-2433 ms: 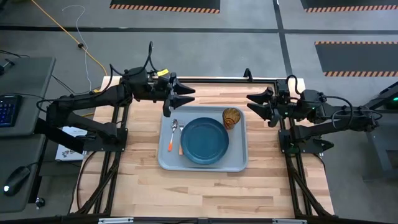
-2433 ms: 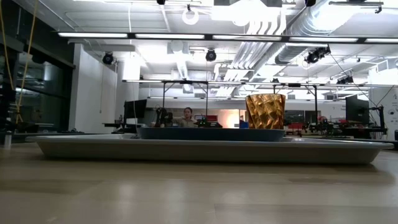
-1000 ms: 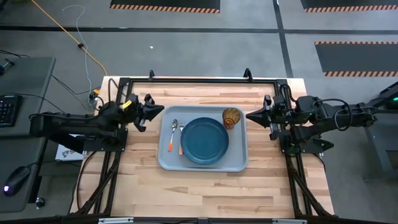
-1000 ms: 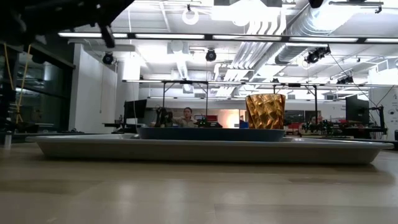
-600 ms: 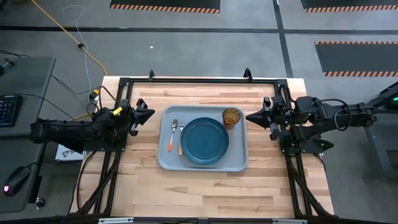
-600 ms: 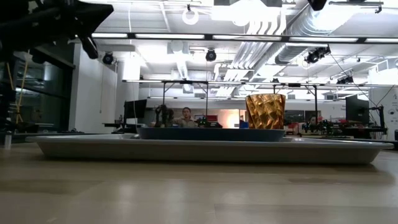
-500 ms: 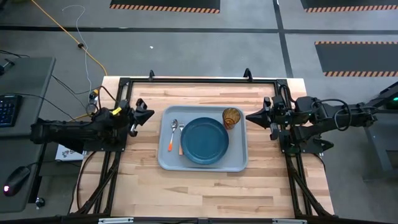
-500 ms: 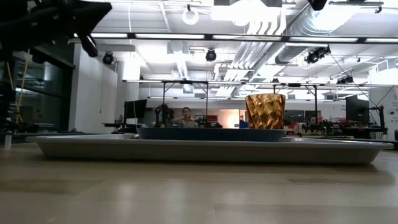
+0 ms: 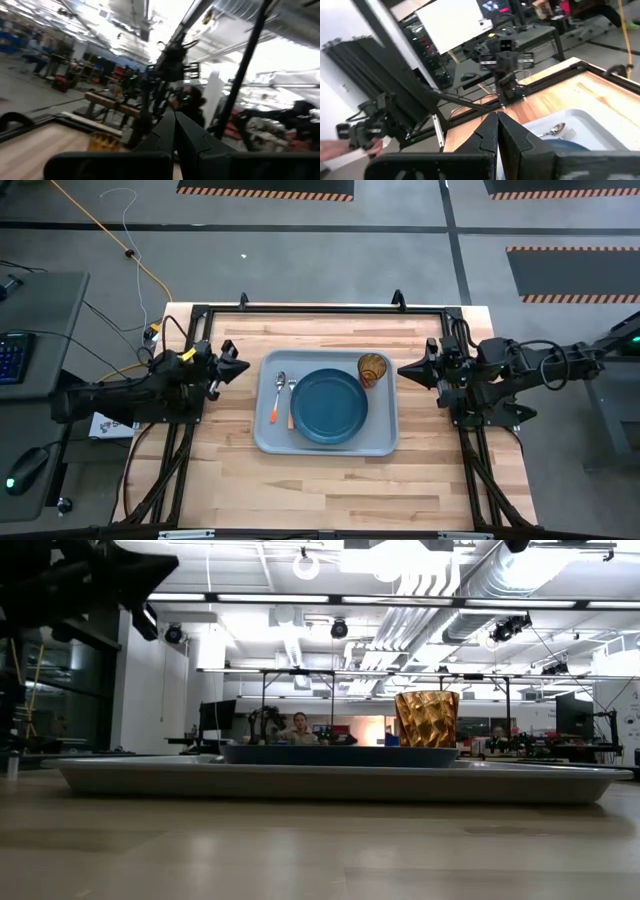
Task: Pick and place plate/cup/fork/spoon on tray
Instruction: Return to Home Position
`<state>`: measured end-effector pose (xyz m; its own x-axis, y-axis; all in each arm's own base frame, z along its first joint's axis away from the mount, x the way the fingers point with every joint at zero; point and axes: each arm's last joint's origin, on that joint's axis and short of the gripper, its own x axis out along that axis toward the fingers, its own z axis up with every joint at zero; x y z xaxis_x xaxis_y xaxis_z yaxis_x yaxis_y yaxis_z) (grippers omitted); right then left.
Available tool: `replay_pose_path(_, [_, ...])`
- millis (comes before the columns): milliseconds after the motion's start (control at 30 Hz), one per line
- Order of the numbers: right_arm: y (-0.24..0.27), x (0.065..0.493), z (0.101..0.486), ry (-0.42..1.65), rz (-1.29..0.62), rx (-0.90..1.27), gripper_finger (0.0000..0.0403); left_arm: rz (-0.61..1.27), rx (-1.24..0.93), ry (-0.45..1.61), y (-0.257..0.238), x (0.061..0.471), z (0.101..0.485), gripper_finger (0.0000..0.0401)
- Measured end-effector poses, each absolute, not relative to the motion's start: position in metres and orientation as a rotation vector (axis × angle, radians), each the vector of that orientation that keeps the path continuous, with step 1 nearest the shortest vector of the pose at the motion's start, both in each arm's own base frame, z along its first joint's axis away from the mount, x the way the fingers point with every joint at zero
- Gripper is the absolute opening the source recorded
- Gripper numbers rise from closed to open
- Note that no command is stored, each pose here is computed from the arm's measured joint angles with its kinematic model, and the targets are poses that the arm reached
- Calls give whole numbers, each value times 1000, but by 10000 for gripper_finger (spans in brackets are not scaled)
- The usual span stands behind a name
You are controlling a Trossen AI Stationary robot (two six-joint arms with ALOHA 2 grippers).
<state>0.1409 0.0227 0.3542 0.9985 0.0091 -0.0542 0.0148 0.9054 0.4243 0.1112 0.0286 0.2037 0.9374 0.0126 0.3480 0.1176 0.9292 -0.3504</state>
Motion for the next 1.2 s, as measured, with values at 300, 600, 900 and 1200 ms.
replay_pose_path(300, [24, 106, 357, 59, 125, 361, 0, -2, -386, -289, 32, 114, 197, 1])
replay_pose_path(600, [19, 75, 303, -133, 297, 412, 0, 6, -393, -270, 32, 114, 195, 1])
replay_pose_path(900, [18, 73, 243, -260, 337, 422, 0, 9, -397, -258, 33, 114, 193, 1])
replay_pose_path(1200, [22, 92, 189, -191, 309, 307, 0, 23, -400, -255, 33, 115, 193, 1])
